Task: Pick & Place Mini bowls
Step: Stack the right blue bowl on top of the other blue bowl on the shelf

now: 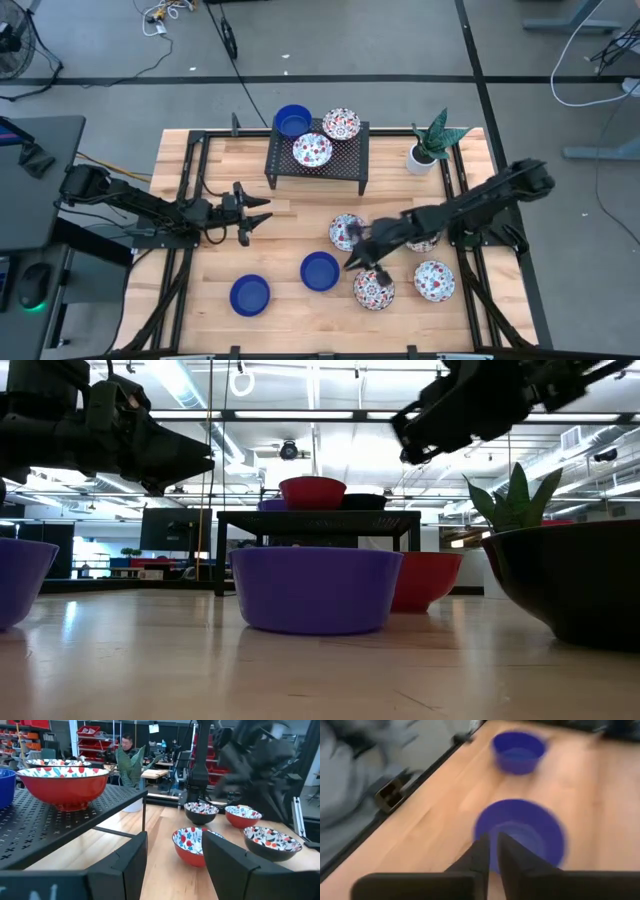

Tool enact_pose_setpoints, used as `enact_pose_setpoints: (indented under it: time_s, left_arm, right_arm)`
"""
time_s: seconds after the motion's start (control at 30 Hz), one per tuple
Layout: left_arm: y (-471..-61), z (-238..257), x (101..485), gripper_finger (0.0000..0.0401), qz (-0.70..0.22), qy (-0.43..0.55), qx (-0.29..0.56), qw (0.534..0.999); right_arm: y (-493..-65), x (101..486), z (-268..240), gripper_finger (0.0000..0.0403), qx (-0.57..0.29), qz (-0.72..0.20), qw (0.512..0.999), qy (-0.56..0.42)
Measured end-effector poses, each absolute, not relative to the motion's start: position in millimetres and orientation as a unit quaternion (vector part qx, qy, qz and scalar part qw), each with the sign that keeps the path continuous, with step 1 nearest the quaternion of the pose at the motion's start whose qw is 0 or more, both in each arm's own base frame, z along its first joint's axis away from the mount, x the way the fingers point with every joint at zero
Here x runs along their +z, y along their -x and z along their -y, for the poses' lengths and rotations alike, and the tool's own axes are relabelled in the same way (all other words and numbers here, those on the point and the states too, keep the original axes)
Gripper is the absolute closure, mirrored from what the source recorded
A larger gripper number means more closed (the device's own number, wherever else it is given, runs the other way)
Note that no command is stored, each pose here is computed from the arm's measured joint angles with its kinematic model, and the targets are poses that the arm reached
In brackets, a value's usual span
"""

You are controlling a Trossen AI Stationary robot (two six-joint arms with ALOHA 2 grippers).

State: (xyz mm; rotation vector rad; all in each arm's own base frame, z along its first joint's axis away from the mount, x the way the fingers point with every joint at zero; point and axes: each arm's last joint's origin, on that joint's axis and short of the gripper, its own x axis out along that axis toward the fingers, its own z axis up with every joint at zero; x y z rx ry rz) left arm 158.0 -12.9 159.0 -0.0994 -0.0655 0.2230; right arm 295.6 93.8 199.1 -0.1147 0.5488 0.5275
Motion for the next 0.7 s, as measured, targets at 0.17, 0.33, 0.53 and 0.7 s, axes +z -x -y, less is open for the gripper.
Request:
enact_pose_setpoints:
  time_s: [0.17,0.33,0.53,0.7]
  left_arm:
    - [-158.0,12.9,158.6,0.0208,0.031,0.054,0.111,0.992]
    - [-158.0,13.0,158.3,0.0208,0.030,0.055,0.110,0.992]
    - [-158.0,13.0,158.3,0.0208,0.030,0.055,0.109,0.992]
    - [-158.0,13.0,158.3,0.0208,0.030,0.055,0.109,0.992]
  right_arm:
    - [-321.6,179.3,-103.0,0.0309,0.296,-0.327,0.893,0.093]
    - [-339.6,159.6,-107.6,0.0284,0.301,-0.352,0.876,0.129]
    - [-343.1,154.5,-107.2,0.0289,0.299,-0.354,0.870,0.168]
    - [-342.2,153.5,-106.6,0.0301,0.312,-0.349,0.861,0.198]
